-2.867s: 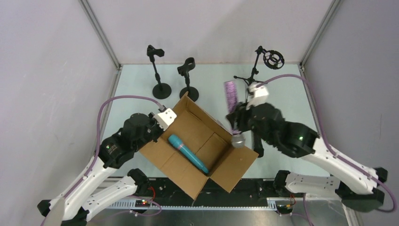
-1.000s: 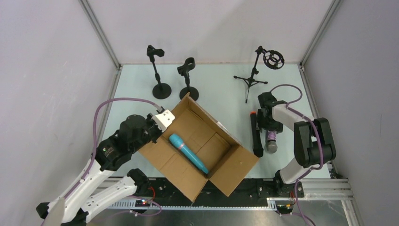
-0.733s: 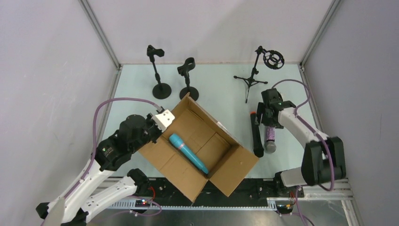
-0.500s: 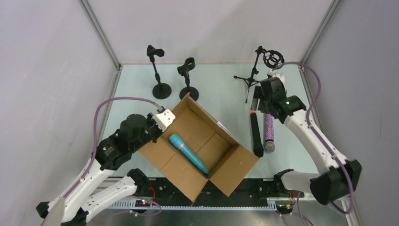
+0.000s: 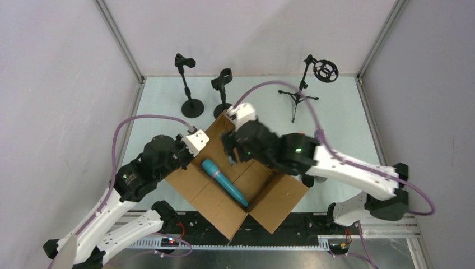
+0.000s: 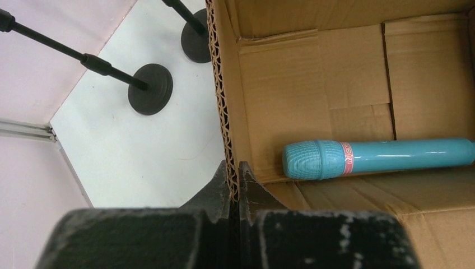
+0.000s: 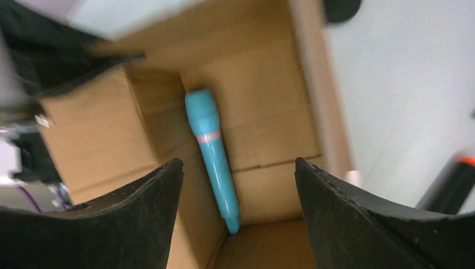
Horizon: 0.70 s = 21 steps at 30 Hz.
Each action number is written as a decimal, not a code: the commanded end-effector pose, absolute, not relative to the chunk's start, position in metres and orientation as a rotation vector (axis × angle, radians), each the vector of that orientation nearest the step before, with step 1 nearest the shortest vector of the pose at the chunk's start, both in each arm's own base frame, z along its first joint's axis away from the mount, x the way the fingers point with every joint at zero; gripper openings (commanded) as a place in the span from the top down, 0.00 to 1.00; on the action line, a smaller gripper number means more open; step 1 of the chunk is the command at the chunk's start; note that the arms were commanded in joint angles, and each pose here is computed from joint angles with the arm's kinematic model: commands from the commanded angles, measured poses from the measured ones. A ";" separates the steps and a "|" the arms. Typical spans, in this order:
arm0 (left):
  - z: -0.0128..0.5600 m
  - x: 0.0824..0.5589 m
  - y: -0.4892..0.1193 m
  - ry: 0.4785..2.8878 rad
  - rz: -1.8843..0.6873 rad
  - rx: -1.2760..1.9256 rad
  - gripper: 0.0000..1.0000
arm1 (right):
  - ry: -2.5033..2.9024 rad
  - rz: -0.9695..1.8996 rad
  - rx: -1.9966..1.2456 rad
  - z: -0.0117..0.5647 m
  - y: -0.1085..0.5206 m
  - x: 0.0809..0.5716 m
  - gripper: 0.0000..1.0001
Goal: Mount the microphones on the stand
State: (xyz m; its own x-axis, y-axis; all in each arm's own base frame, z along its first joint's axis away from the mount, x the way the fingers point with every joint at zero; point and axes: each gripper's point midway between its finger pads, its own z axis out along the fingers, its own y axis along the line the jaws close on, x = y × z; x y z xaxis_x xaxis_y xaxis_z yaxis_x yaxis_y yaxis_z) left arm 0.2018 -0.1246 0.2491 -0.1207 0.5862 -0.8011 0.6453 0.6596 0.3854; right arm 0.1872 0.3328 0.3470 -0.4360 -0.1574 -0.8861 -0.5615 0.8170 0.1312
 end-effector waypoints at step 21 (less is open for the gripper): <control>0.269 0.197 -0.129 1.711 -0.096 1.009 1.00 | 2.334 0.584 -0.838 0.105 0.437 0.150 0.23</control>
State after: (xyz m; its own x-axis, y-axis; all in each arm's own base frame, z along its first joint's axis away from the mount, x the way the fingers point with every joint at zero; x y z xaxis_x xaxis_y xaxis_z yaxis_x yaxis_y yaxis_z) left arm 0.1980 -0.1226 0.2506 -0.1105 0.5854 -0.8032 0.6491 0.6545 0.3877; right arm 0.1510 0.4206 0.1248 -0.6206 -0.4289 -0.6564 -0.6780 0.7141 0.1744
